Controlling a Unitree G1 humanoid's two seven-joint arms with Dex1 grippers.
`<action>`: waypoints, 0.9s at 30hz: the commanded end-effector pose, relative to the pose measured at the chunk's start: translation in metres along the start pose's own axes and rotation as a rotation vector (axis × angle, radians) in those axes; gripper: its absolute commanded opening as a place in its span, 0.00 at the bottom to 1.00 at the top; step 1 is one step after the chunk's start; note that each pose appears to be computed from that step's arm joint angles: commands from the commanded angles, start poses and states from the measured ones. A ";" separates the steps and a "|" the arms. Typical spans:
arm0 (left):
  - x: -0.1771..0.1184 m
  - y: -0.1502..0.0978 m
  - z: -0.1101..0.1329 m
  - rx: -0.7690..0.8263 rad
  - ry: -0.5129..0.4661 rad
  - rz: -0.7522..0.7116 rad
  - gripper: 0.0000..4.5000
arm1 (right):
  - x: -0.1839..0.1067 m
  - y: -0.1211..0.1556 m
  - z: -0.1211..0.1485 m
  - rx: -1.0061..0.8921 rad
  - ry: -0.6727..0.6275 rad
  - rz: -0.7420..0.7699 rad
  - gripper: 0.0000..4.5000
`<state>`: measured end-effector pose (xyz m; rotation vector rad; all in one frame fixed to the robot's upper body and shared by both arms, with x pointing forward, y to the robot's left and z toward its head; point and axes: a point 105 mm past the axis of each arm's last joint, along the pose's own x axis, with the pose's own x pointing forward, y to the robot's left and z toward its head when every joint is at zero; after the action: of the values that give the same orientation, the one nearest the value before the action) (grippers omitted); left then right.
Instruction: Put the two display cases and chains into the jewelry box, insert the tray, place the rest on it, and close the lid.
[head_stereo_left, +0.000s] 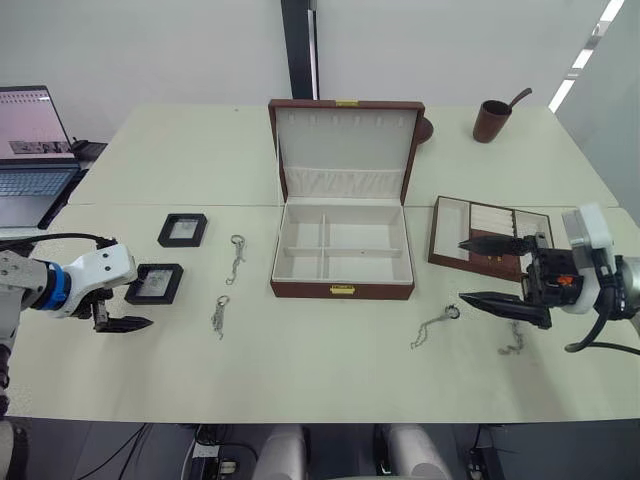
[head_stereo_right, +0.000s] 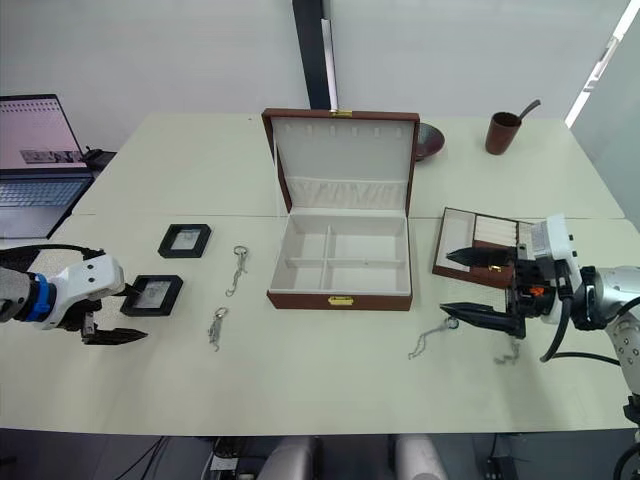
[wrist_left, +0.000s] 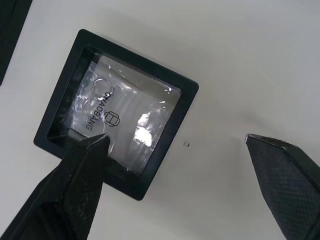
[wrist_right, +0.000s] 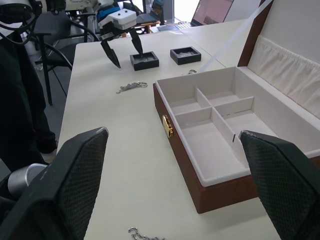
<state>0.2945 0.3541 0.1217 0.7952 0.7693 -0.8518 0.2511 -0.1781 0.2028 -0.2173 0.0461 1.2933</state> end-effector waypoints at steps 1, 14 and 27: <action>-0.003 0.002 0.002 0.029 0.010 -0.011 0.96 | -0.002 0.004 0.012 -0.049 -0.026 -0.005 1.00; 0.000 0.000 -0.002 0.026 0.029 -0.028 0.10 | -0.004 0.006 0.007 -0.039 -0.008 -0.008 1.00; -0.003 0.001 -0.001 0.014 0.022 -0.025 0.01 | -0.005 0.004 0.006 -0.043 -0.005 -0.008 1.00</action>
<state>0.2939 0.3542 0.1177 0.8090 0.7969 -0.8805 0.2468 -0.1785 0.1966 -0.2114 0.0649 1.2878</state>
